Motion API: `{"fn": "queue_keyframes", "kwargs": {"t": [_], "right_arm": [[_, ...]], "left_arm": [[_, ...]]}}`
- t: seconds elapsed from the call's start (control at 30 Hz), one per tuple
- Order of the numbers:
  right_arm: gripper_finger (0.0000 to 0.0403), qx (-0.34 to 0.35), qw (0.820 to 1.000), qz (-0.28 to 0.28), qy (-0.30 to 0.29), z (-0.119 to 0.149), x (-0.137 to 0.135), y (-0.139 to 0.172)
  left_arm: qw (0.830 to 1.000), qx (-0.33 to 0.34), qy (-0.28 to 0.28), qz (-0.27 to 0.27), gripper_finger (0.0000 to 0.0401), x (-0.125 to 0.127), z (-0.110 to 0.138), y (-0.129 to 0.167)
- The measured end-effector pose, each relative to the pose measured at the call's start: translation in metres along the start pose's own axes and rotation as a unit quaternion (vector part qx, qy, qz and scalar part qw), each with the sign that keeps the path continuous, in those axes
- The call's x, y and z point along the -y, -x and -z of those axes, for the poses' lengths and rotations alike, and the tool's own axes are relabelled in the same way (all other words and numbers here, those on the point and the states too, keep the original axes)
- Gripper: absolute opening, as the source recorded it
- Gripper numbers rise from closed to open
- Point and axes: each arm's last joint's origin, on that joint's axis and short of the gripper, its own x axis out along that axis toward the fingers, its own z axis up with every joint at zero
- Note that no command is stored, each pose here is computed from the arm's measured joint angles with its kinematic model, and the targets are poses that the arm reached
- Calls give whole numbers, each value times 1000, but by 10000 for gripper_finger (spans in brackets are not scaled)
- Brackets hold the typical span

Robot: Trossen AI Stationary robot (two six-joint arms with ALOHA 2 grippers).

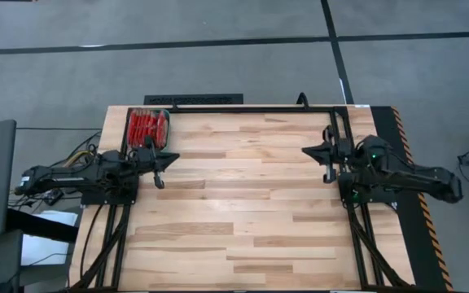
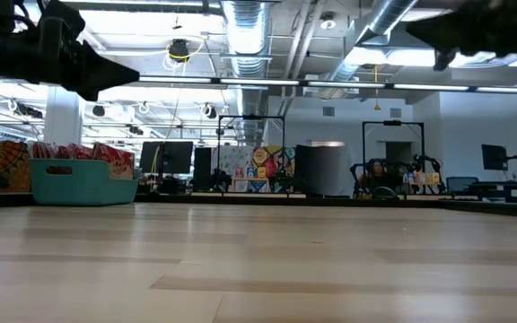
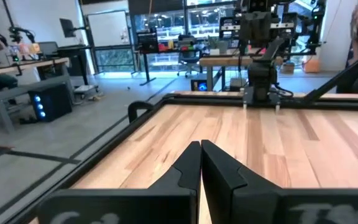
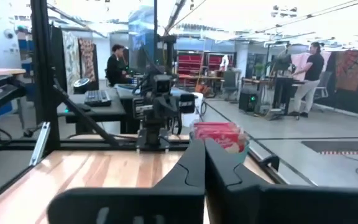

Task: Sort popcorn bags into baskets
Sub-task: Return to Home Position

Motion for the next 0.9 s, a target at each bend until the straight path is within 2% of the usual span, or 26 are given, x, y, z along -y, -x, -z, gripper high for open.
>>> {"fn": "queue_keyframes", "kwargs": {"t": [0.23, 0.4, 0.67, 0.9], "right_arm": [[14, 4, 1000, -2, -11, 19, -2, 12], [8, -6, 1000, -8, -14, 25, -4, 14], [17, -14, 1000, -3, -12, 28, -4, 22], [5, -9, 999, -4, -36, 30, -5, 23]], "left_arm": [[1000, -20, 5, 4, 0, 1, 5, 0], [1000, -4, 12, 12, 0, 2, 13, 1], [999, 31, 8, 10, 0, -1, 7, 8], [1000, 20, 18, 8, 0, -2, 10, 14]]}}
